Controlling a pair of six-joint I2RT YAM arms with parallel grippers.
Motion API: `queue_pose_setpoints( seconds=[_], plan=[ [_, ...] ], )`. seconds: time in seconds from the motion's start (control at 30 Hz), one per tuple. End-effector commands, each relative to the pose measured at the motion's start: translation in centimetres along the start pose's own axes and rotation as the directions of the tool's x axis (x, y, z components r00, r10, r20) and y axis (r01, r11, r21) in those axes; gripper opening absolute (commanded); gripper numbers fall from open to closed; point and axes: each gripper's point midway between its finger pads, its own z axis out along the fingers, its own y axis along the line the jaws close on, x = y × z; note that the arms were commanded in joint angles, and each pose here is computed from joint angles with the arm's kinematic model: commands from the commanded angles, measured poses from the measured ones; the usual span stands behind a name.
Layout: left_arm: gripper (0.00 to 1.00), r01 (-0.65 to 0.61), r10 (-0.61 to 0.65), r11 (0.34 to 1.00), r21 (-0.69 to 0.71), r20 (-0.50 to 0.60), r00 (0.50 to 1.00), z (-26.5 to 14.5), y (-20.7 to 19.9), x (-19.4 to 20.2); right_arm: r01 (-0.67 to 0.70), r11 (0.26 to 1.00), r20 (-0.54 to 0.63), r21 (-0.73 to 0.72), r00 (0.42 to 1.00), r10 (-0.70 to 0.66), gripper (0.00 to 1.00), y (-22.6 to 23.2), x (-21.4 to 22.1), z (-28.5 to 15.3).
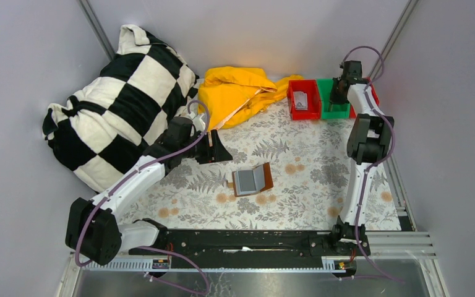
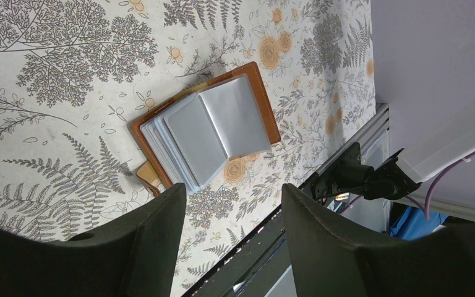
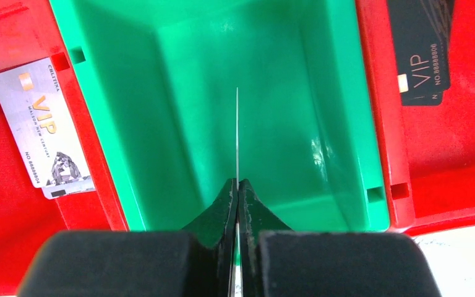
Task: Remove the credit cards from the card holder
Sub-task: Move the storage box to the center of the board.
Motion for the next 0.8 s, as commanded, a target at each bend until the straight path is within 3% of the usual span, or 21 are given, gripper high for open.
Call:
queue_pose_setpoints(
  seconds=[0.0,0.33,0.5,0.77],
  plan=[
    [0.62,-0.034,0.033,0.999,0.025,0.044,0.999,-0.2,-0.7,-1.0,-0.042,0.998,0.002,-0.053,0.999,0.042,0.00,1.2,-0.1,-3.3],
    [0.63,-0.046,0.045,0.999,0.016,0.040,0.998,-0.4,-0.2,-0.2,-0.111,0.983,-0.103,-0.149,0.990,0.096,0.00,3.0,4.6,-8.2],
    [0.63,-0.052,0.052,0.999,0.013,0.036,0.998,-0.3,0.1,-0.1,-0.142,0.959,-0.210,-0.244,0.973,0.091,0.00,4.7,7.7,-10.0],
    [0.63,-0.050,0.049,0.999,0.017,0.034,0.998,-0.4,0.0,0.0,-0.058,0.974,-0.158,-0.217,0.987,0.023,0.00,3.9,5.9,-10.2]
  ],
)
